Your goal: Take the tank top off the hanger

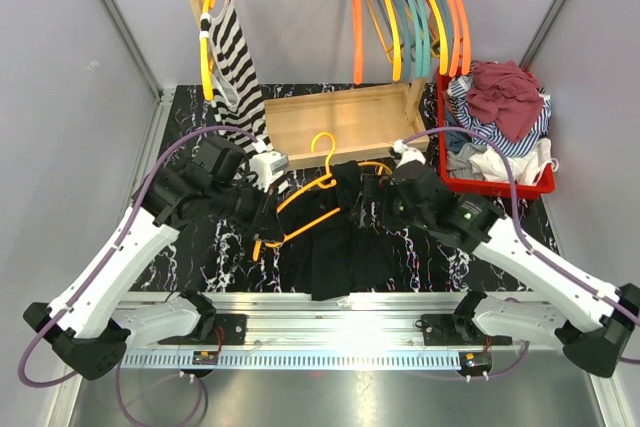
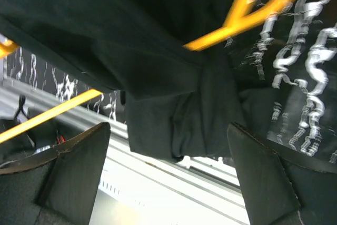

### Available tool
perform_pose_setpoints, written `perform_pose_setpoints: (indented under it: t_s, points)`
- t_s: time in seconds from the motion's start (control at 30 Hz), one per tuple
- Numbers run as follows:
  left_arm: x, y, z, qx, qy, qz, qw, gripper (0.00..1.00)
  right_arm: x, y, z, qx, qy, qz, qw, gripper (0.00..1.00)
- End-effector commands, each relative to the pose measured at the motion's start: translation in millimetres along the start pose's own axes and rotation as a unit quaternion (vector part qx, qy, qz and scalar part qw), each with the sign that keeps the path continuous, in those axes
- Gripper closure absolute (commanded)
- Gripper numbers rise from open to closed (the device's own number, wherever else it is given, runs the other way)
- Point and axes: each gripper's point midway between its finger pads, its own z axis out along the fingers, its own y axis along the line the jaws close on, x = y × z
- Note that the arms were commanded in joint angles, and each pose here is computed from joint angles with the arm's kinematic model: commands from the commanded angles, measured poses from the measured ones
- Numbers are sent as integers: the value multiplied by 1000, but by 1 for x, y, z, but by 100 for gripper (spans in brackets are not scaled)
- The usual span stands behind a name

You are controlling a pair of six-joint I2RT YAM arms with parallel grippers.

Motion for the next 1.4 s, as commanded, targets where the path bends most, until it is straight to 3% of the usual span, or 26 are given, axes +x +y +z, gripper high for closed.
perform_pose_setpoints:
  t_s: [0.0,0.2,0.33,0.37,0.43,0.47,0.5,0.63,0.73,0.8,0.87,0.9,0.93,0.97,1.0,1.03,1.07,1.1,1.17,1.27,1.37]
  points:
    - [-4,-11,-7,19,-17,14,1000,100,-21,52,0,-104,-40,-25,994,0]
    - [-2,-12,-3,30,-11,14,999,100,-30,76,17,-130,-41,-43,990,5]
    - [2,-13,-1,35,-5,10,999,100,-51,75,23,-109,-83,-50,989,21]
    - [3,-13,-1,37,-3,10,999,100,-55,73,24,-99,-90,-51,990,28]
    - [4,-13,0,37,-3,10,999,100,-60,65,33,-66,-95,-58,992,55]
    - [4,-12,-1,34,-6,10,999,100,-64,64,30,-55,-94,-58,992,89]
    - [5,-8,-2,23,-5,9,1000,100,-64,62,31,-46,-91,-60,993,100]
    - [7,3,-5,-14,-9,4,1000,100,-76,42,9,6,-116,-40,992,100]
    - [7,7,-13,-35,-26,3,999,100,-81,-40,-19,205,-152,6,967,100]
    - [9,10,-16,-48,-30,-5,998,100,-83,-88,-25,296,-146,79,941,100]
    - [11,15,-22,-69,-40,-12,997,100,-70,-118,-30,352,-109,90,925,100]
    - [11,17,-25,-77,-46,-14,996,100,-66,-126,-29,365,-98,94,921,100]
    - [12,16,-29,-79,-56,-13,995,100,-61,-118,-18,337,-80,93,933,100]
    - [12,15,-32,-80,-62,-17,995,100,-58,-104,-5,296,-62,84,949,97]
    - [12,14,-34,-80,-67,-17,994,100,-52,-89,5,240,-25,23,970,87]
    - [13,11,-37,-74,-72,-16,995,100,-34,-52,21,135,34,18,990,74]
    - [14,10,-37,-70,-70,-17,995,100,-26,-42,24,106,62,12,992,50]
    - [16,5,-36,-56,-68,-16,996,100,-13,-32,27,77,104,-1,992,37]
    - [20,1,-36,-43,-62,-14,997,100,-12,-29,24,65,105,-5,992,18]
    - [33,-6,-39,-19,-52,-7,998,100,-33,-19,-2,22,31,-16,999,1]
    - [48,-14,-44,1,-45,-5,999,100,-55,-5,-47,-34,-44,-45,997,0]
